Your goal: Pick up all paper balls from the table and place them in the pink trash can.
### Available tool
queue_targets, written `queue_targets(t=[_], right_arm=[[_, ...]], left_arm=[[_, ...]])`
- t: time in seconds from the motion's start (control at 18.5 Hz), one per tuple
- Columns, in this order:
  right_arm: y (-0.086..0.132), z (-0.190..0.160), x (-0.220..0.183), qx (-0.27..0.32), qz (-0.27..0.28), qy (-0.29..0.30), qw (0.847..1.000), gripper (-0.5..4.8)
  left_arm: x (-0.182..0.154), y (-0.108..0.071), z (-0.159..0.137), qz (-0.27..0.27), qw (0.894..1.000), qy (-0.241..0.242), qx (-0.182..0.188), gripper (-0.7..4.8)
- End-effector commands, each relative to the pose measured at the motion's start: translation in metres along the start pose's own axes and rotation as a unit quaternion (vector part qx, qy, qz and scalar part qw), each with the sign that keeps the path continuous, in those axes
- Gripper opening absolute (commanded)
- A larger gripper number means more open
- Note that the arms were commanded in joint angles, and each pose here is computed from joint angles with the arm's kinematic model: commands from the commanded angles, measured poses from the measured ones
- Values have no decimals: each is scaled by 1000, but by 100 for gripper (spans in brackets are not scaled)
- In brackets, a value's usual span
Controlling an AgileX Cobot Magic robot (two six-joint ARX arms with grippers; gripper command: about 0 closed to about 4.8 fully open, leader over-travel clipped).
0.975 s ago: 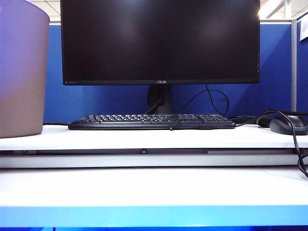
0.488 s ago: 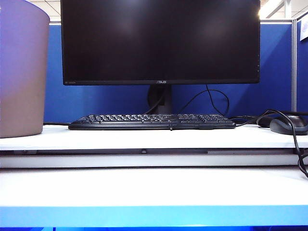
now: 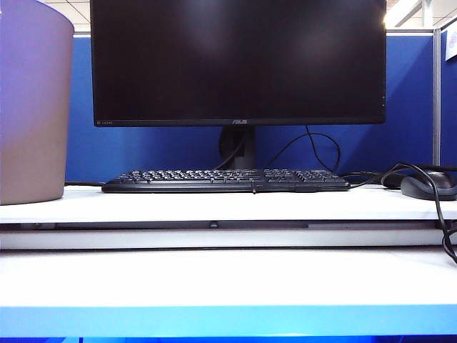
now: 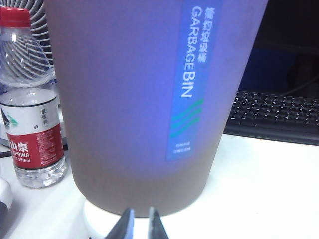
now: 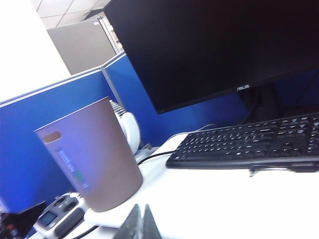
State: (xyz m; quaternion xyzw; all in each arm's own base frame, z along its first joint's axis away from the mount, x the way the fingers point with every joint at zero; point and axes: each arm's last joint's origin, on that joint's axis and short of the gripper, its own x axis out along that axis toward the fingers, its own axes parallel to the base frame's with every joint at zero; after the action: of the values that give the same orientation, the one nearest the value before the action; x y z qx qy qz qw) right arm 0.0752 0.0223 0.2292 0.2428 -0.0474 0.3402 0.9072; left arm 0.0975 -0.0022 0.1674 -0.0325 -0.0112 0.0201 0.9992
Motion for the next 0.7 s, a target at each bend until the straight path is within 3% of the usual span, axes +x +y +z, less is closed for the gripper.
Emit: queue_targets(t=[0.05,0.16,0.22,0.33,0.38,0.43,0.7], right_arm=[[-13,-8,-1,-91,-43,-40,994,-3],[-22,-14,-2,-163,-91,-87,979,-3],[-27,-20,-3,-172,-110,-86,975,-3],[-33,-27,-3,-157,-137,-52,977,-3],[-37,-29,-4,-148,-182,-49,971,-3],[-43,-32,-6,-136,-253,-54,956,-3],[-57,-50,-13,-121,-371,25,920,-3]], left_arm=[[0,0,1,1,1000,-7,1,53],[0,0,1,0,1000,-7,1,53],[0,0,1,1,1000,-7,1,53],[0,0,1,0,1000,-7,1,53],[0,0,1,1,1000,-7,1,53],[0,0,1,1,1000,-7,1,53],[0,0,1,1,1000,-7,1,53]])
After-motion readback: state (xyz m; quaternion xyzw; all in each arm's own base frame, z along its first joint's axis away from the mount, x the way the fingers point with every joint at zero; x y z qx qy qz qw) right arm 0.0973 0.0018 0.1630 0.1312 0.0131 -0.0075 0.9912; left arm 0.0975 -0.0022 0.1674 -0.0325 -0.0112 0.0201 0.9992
